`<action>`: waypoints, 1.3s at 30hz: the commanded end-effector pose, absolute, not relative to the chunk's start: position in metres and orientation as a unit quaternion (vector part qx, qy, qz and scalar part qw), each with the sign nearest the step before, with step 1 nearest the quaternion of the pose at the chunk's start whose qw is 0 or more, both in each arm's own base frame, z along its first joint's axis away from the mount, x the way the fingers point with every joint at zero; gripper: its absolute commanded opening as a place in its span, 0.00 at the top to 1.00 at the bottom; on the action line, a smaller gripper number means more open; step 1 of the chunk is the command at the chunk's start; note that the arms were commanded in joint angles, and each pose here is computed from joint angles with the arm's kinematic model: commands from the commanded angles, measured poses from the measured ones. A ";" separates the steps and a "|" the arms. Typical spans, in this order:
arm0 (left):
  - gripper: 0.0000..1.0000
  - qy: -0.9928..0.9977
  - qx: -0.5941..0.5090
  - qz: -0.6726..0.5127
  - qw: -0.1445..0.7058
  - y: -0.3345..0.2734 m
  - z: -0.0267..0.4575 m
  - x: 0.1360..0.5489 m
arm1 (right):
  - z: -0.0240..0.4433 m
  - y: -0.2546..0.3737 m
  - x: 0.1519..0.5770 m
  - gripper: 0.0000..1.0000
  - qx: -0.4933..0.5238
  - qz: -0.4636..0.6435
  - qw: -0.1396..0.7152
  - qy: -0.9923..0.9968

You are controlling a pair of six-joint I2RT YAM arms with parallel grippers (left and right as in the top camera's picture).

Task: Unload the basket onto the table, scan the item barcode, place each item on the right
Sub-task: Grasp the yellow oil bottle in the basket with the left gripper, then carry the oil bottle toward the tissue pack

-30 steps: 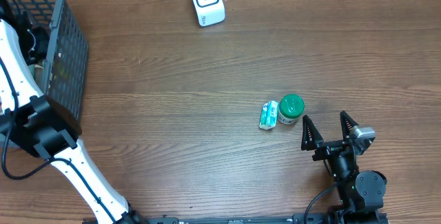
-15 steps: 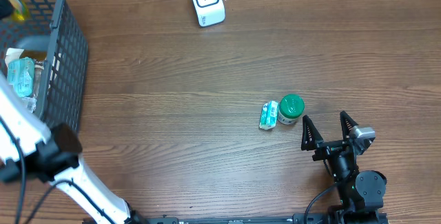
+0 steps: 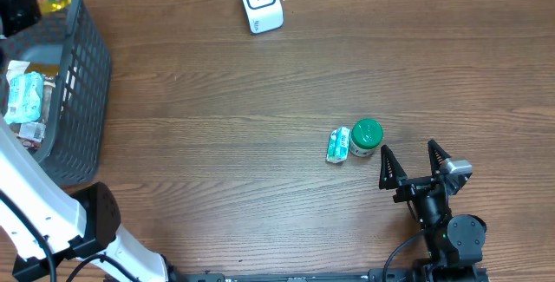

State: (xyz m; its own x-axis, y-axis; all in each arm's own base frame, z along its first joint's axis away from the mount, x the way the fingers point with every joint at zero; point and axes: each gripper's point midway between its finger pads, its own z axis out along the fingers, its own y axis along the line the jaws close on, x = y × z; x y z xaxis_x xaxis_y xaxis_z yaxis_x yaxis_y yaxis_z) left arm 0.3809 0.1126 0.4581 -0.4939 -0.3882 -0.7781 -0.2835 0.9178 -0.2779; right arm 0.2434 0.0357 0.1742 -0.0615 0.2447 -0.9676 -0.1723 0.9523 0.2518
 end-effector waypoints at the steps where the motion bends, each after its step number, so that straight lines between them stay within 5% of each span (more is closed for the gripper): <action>1: 0.75 0.863 -0.175 -0.072 0.468 0.096 0.462 0.383 | 0.172 0.034 0.244 0.00 0.029 0.149 0.686 0.712; 20: 0.74 0.914 -0.052 -0.133 0.380 -0.018 0.426 0.383 | 0.172 0.034 0.244 0.00 0.029 0.149 0.686 0.712; 39: 0.76 0.977 0.005 -0.105 0.187 -0.127 0.295 0.386 | 0.172 0.034 0.244 0.00 0.029 0.149 0.686 0.712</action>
